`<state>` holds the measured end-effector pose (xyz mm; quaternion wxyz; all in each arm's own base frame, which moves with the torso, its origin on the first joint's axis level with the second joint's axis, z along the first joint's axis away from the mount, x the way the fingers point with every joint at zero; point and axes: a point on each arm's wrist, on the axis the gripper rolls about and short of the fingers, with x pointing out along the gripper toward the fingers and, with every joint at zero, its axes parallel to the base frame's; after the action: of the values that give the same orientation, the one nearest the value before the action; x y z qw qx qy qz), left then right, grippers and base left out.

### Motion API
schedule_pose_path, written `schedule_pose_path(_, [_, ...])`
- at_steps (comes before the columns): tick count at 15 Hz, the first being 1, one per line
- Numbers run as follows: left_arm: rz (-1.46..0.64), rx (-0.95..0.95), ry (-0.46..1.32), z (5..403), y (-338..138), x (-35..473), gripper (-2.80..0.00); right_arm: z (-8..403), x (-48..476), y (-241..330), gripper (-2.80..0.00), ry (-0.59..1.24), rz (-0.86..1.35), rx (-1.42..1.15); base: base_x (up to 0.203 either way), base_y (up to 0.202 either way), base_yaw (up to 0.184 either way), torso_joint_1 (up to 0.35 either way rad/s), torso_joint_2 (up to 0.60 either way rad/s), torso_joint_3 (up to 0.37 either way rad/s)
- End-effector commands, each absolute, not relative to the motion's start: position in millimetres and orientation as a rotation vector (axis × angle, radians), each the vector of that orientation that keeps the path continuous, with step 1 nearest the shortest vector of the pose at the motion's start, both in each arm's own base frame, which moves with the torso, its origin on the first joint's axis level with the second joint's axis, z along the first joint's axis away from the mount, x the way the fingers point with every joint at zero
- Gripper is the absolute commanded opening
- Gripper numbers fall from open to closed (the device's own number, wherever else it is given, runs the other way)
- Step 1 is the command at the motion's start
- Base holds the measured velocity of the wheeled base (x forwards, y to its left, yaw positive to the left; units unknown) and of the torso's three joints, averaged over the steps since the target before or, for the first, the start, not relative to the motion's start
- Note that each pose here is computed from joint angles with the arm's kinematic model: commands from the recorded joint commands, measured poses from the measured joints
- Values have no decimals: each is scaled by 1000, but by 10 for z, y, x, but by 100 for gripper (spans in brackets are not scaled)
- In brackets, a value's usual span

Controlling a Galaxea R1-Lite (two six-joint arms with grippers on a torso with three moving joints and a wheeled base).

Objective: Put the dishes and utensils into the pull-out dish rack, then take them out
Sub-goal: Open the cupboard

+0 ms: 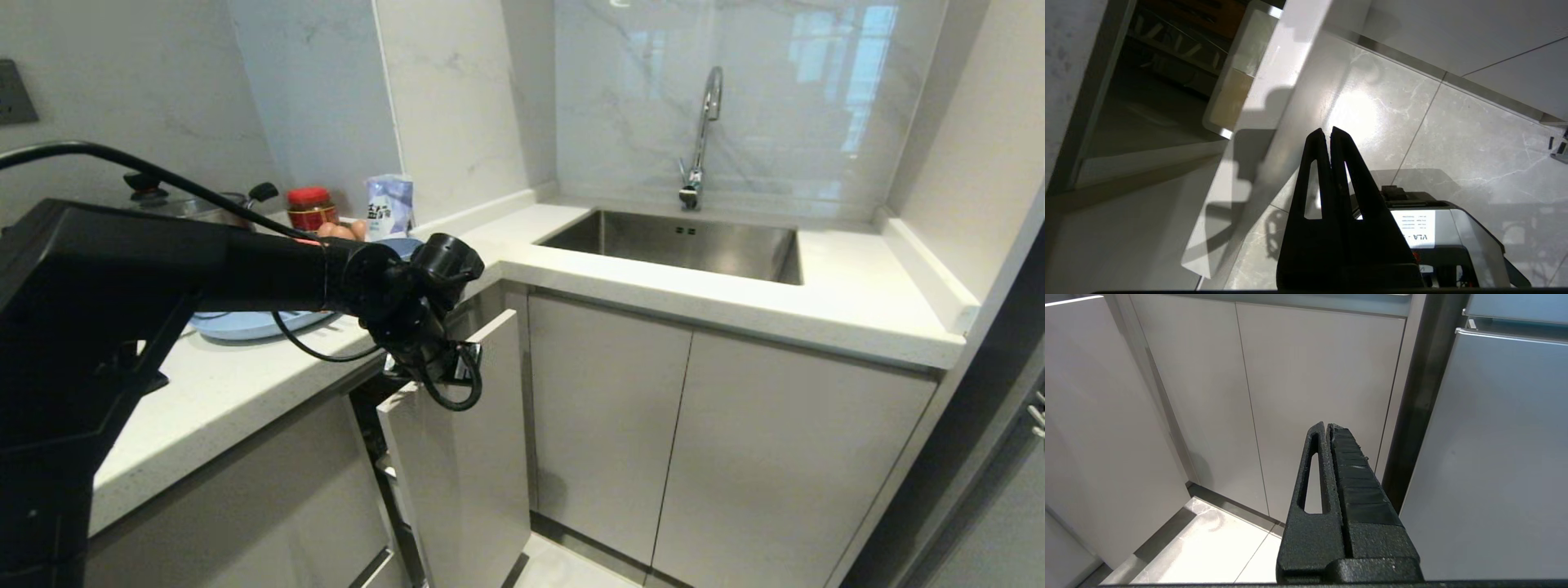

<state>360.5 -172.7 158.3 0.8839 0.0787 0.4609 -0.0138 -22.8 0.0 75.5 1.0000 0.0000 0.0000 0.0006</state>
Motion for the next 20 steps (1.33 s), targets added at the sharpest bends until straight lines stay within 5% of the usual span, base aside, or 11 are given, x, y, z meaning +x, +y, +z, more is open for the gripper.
schedule_pose_path(1, [-26, 154, 934, 1692, -1716, 3563, -280, 755, -228, 0, -280, 0, 2, 0, 0, 0, 0, 0, 0, 0])
schedule_pose_path(7, [54, 127, 848, 1978, -1489, 3545, -280, 755, -228, 0, -280, 0, 2, 0, 0, 0, 0, 0, 0, 0])
schedule_pose_path(20, [110, 149, 940, 1515, -1380, 3940, -280, 755, -228, 0, -280, 0, 2, 0, 0, 0, 0, 0, 0, 0])
